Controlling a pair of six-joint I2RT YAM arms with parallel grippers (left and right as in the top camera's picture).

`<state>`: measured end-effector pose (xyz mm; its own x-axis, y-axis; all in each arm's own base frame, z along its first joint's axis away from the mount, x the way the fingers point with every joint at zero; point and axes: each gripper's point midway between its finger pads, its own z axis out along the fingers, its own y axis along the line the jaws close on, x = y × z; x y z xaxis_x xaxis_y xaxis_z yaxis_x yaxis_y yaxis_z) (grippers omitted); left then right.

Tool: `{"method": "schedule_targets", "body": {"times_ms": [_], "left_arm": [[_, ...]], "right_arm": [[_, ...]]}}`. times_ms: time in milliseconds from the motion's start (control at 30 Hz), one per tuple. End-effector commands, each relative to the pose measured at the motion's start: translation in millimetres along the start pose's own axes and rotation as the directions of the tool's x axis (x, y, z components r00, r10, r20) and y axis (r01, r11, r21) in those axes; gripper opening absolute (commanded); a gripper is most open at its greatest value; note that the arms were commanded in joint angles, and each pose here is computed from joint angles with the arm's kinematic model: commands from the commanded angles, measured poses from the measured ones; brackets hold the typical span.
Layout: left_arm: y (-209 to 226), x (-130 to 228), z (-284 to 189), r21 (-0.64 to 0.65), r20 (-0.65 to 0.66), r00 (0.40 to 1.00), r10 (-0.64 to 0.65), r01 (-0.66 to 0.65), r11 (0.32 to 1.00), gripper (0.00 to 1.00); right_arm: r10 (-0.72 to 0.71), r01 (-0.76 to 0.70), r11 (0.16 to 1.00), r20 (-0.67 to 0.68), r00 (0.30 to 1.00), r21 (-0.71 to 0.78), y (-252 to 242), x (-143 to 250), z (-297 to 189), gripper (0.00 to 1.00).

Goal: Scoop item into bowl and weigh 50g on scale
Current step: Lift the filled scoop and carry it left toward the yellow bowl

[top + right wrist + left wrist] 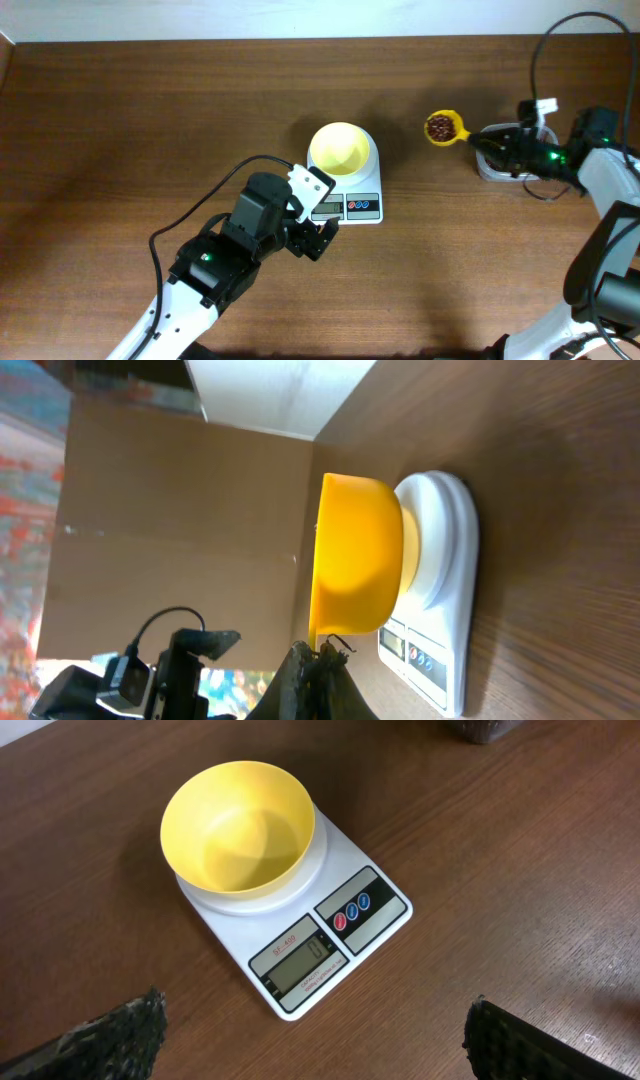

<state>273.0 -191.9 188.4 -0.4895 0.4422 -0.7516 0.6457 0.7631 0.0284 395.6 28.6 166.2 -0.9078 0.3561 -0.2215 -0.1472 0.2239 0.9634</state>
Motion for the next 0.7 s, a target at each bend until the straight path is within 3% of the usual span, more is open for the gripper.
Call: {"method": "schedule_targets", "body": {"times_ms": [0, 267, 667], "left_arm": [[-1.4, 3.7, 1.9, 0.005, -0.009, 1.000, -0.013, 0.013, 1.000, 0.99], [-1.4, 3.7, 1.9, 0.005, -0.009, 1.000, -0.013, 0.013, 1.000, 0.99], [-1.4, 3.7, 1.9, 0.005, -0.009, 1.000, -0.013, 0.013, 1.000, 0.99]], "right_arm": [[0.002, -0.004, 1.000, -0.071, 0.997, -0.029, 2.9, 14.7, 24.9, 0.04], [-0.021, 0.025, 1.000, -0.193, 0.981, 0.016, 5.8, 34.9, 78.3, 0.04], [-0.063, 0.080, 0.995, -0.250, 0.966, 0.059, 9.3, 45.8, 123.2, 0.04]]}}
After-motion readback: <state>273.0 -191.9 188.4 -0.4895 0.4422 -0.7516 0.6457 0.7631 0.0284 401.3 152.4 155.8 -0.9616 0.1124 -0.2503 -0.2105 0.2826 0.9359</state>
